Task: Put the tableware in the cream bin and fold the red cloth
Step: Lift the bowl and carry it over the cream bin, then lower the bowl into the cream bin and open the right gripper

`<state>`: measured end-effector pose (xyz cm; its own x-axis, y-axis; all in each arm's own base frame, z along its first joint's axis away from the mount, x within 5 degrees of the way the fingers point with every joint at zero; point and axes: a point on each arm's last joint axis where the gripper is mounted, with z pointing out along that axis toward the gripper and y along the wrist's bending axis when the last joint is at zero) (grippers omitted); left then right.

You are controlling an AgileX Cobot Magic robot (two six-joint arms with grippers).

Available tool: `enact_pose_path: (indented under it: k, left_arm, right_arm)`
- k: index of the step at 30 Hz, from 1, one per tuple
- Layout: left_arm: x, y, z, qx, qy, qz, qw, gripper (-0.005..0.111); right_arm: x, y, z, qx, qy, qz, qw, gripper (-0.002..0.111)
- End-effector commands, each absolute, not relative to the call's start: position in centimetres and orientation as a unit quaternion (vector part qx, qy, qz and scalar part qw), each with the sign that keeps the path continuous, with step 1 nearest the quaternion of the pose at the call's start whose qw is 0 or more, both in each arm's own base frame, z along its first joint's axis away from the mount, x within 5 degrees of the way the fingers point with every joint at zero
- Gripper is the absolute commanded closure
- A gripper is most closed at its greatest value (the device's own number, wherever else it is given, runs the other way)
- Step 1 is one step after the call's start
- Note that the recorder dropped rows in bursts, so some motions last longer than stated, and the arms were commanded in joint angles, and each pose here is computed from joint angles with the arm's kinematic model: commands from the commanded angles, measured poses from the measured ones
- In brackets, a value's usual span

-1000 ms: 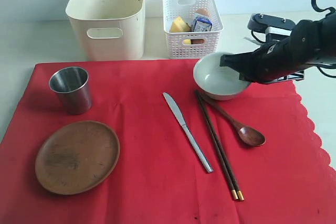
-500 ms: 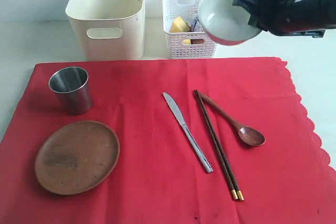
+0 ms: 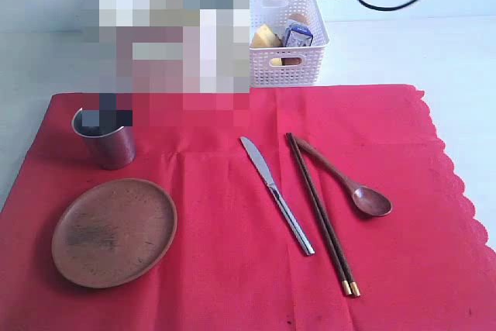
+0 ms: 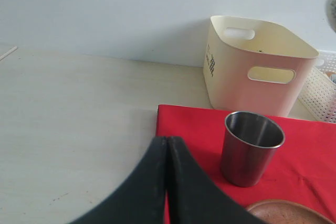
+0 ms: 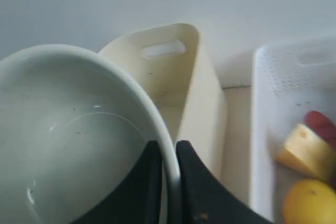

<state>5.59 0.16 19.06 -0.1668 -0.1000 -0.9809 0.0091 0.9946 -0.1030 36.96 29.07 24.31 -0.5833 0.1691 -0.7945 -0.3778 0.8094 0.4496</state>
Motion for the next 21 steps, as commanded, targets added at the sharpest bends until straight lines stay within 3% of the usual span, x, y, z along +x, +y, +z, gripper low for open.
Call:
enact_pose_path:
  k: [1,15,21]
  left_arm:
    - [5.6,0.2,19.1,-0.027,0.759,-0.041,0.649,0.105]
    - [5.6,0.2,19.1,-0.027,0.759,-0.041,0.649,0.105]
    - [5.6,0.2,19.1,-0.027,0.759,-0.041,0.649,0.105]
  right_arm:
    - [39.1,33.6,24.2,-0.108,0.826,0.311,0.458,0.108]
    - [43.4,38.3,19.0,-0.133,0.854,0.305,0.4,0.108]
    - [43.5,38.4,18.5,-0.134,0.856,0.303,0.396,0.088]
